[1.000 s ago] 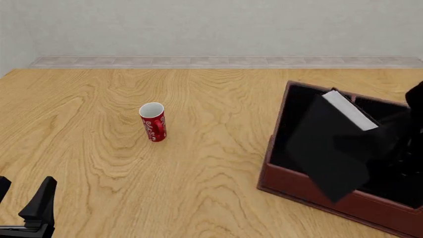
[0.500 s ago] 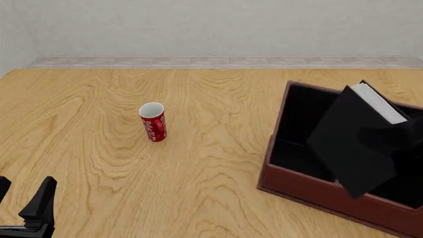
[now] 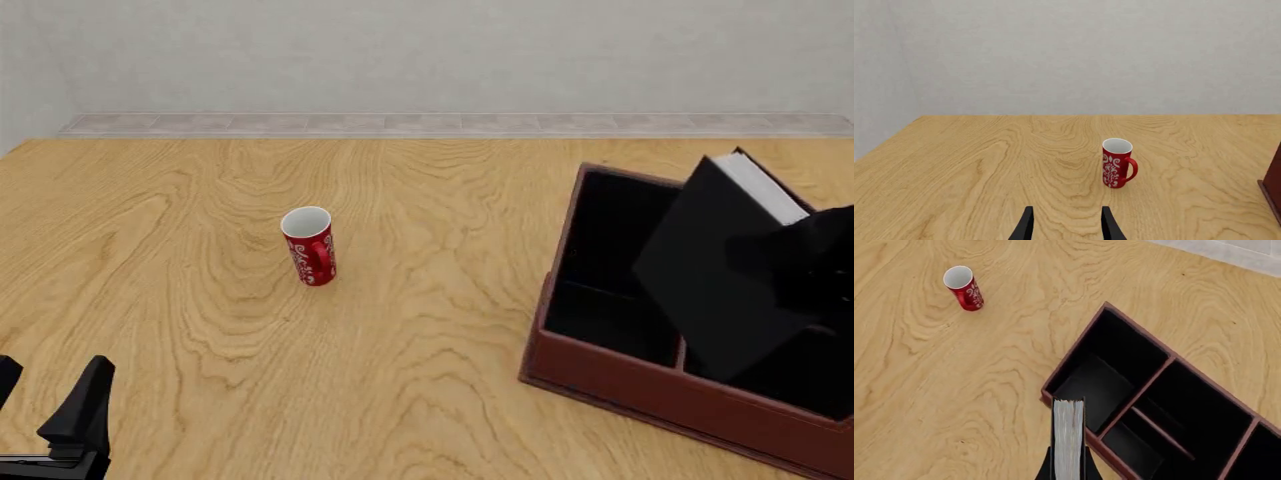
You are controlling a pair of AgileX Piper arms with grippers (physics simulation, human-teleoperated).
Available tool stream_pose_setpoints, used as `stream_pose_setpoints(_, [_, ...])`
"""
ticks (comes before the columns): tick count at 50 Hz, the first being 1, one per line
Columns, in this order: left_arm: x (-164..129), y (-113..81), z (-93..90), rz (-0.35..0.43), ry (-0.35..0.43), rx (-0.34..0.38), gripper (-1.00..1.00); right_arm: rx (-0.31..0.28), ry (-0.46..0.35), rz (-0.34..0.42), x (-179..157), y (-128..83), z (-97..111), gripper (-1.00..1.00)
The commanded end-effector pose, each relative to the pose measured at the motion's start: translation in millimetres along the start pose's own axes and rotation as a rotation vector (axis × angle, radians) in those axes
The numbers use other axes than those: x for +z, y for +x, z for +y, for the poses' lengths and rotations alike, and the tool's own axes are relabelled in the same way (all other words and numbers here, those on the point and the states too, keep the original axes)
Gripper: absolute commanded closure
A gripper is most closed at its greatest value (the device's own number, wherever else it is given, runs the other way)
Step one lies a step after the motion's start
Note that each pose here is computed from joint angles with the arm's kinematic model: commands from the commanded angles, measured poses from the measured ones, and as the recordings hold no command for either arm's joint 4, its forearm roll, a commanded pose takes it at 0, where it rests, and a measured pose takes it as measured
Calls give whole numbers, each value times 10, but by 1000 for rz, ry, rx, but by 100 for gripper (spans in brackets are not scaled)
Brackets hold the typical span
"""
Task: Pick up the book and place it in the left compartment of the caddy.
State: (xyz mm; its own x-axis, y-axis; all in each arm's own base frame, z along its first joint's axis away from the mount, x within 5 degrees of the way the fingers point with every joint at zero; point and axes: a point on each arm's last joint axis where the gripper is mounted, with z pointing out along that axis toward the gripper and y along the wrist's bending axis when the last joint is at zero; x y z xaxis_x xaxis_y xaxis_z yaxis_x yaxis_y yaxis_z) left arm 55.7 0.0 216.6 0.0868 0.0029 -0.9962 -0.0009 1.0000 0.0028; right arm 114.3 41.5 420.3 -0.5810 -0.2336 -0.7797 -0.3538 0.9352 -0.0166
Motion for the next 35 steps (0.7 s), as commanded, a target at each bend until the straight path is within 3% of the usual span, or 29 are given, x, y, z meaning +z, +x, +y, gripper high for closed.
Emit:
stream_pose_setpoints(1, [1,3,0,0,0,0,-100,86,29,5,92,-91,-52,100])
stream_pose_setpoints(35, [1,3,0,0,0,0,-100,84,33,29,421,-117,-71,100])
